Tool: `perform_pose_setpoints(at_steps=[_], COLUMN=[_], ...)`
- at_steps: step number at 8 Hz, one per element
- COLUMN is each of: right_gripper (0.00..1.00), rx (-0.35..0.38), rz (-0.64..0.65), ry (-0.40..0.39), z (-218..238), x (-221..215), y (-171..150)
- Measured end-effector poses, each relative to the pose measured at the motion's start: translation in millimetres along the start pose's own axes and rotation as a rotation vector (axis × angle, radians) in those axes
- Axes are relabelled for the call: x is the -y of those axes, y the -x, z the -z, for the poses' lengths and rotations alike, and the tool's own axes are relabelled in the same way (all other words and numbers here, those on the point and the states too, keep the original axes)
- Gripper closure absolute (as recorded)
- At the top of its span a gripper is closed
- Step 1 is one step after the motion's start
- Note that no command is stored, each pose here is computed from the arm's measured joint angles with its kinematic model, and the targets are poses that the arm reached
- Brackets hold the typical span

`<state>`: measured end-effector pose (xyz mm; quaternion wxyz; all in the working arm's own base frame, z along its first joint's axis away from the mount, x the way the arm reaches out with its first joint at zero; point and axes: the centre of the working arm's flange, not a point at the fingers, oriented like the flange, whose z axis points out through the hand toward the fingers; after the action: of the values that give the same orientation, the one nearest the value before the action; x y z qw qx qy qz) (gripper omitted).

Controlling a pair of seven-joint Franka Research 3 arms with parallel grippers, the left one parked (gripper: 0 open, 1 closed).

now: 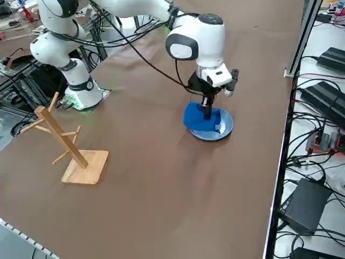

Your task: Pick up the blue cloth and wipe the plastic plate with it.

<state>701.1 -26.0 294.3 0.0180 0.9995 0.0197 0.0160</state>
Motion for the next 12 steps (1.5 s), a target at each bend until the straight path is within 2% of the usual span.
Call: perform_pose_setpoints(at_steps=[5, 10, 12], right_gripper=[0.89, 0.89, 0.89], rx=[-0.015, -0.012, 0.021], rz=[-0.010, -0.024, -0.029], ry=[-0.027, -0.033, -0.038], z=[-73.9, -88.6, -87.5], x=[-3.2, 0.7, 9.6], y=[0.6, 9.2, 17.0])
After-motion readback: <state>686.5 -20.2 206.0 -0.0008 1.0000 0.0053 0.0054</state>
